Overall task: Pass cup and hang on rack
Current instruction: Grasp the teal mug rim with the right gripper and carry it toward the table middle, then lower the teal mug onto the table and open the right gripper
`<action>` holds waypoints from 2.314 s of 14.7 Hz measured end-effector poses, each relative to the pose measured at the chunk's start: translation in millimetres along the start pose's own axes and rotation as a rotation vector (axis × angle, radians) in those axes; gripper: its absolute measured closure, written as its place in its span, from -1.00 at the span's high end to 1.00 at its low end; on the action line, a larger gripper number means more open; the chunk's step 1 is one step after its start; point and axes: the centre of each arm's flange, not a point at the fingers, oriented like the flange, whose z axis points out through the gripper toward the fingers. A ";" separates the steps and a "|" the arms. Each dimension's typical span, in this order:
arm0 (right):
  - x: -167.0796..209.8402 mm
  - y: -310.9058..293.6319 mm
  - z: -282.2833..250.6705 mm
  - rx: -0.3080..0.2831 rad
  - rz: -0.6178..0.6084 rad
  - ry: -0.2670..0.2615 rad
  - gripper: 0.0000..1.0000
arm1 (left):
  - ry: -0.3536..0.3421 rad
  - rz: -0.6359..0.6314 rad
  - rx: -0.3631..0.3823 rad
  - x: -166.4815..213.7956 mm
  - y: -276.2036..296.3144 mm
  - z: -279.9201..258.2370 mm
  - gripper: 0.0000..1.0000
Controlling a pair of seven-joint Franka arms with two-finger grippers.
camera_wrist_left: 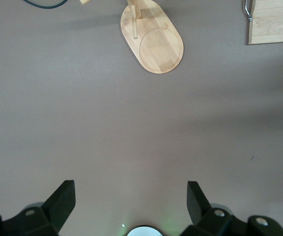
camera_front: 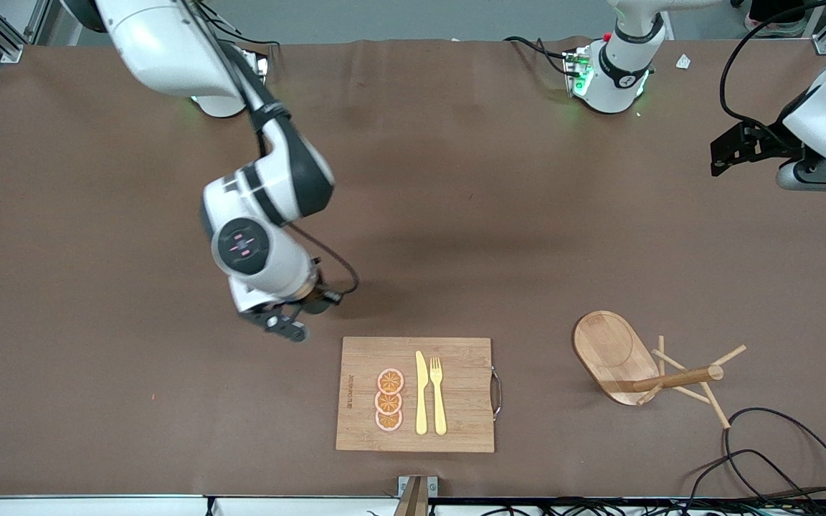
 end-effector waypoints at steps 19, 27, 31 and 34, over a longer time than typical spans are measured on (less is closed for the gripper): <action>-123.7 -124.2 104.5 0.121 0.010 0.050 -0.75 | 0.000 0.007 0.000 0.0 3.9 -0.1 1.00; -115.5 -127.6 85.4 0.156 0.041 0.064 0.74 | 0.000 0.010 0.001 0.0 5.5 -0.1 1.00; -65.7 -107.1 14.9 0.197 0.108 0.095 1.00 | 0.000 0.010 0.001 0.0 5.3 -0.2 1.00; 16.0 -48.6 -55.0 0.232 0.096 0.136 1.00 | 0.001 0.009 0.001 0.0 5.1 -0.3 1.00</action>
